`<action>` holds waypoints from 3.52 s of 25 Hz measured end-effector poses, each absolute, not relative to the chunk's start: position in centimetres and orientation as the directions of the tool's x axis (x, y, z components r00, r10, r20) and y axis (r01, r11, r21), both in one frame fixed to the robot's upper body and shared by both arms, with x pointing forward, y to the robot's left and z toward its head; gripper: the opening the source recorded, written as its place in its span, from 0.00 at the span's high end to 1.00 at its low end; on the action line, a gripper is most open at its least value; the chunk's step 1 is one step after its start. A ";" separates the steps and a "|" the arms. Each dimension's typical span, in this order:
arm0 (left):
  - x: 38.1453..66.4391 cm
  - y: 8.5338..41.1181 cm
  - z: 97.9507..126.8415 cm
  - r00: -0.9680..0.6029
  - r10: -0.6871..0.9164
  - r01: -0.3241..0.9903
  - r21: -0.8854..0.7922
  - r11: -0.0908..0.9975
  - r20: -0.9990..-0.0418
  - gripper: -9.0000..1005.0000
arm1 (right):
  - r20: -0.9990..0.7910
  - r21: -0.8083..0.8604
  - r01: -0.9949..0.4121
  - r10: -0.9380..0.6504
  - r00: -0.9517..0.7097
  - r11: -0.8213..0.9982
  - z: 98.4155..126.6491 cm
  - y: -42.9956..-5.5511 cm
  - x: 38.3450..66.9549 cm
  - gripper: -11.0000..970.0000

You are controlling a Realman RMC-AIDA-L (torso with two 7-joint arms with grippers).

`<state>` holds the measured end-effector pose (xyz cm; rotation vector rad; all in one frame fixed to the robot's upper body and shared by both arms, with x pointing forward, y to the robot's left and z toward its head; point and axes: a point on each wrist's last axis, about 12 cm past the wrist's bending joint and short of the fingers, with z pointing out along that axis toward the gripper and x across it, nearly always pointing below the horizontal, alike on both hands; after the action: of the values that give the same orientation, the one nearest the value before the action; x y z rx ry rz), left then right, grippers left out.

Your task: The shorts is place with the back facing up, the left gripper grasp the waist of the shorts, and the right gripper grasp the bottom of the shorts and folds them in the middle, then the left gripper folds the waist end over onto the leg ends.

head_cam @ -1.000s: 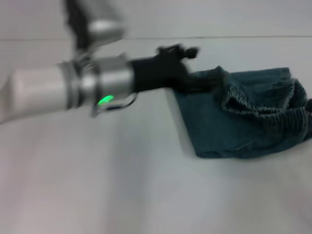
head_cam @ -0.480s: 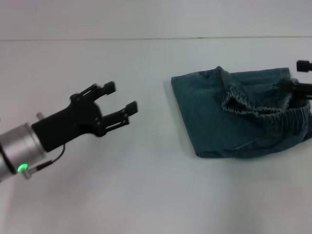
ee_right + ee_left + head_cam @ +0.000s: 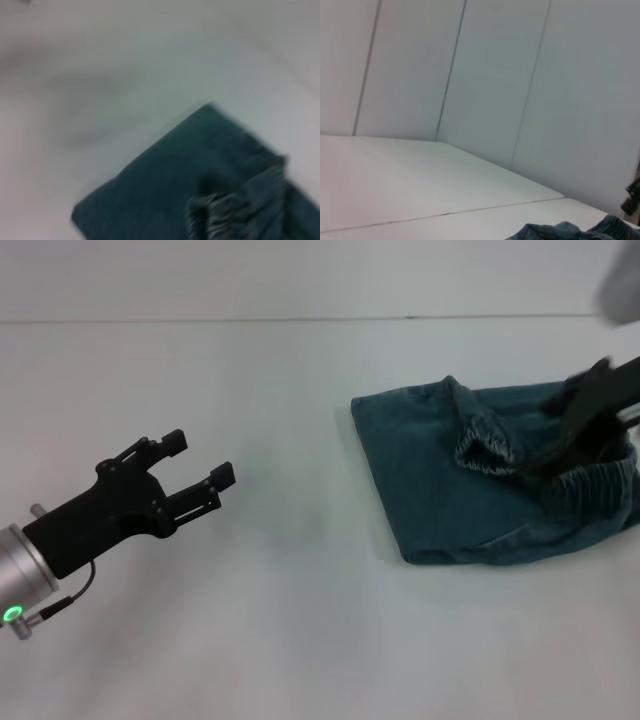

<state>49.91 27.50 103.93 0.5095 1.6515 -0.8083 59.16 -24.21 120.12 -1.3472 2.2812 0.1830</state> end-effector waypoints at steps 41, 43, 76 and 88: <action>50.8 28.3 103.7 -0.233 -0.085 0.646 -0.219 0.731 -0.969 0.13 | -0.351 -0.327 -0.791 -0.844 -0.407 0.517 114.5 -18.9 60.9 0.70; 50.9 28.3 103.8 -0.232 -0.083 0.645 -0.217 0.732 -0.969 0.13 | -0.365 -0.323 -0.776 -0.828 -0.426 0.542 114.6 -19.6 61.0 0.79; 51.1 28.9 104.0 -0.232 -0.069 0.643 -0.206 0.738 -0.970 0.13 | -0.783 0.012 -0.451 -0.272 -0.559 0.893 114.8 -35.9 58.2 0.46; 48.6 31.2 104.4 -0.212 -0.085 0.688 -0.210 0.694 -0.974 0.13 | -0.965 0.071 -0.747 -0.143 -0.219 0.661 109.1 -34.4 50.2 0.14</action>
<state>48.56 31.17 104.44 0.4970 1.6439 -0.7621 50.25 -34.44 109.07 -0.7231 1.7317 0.6562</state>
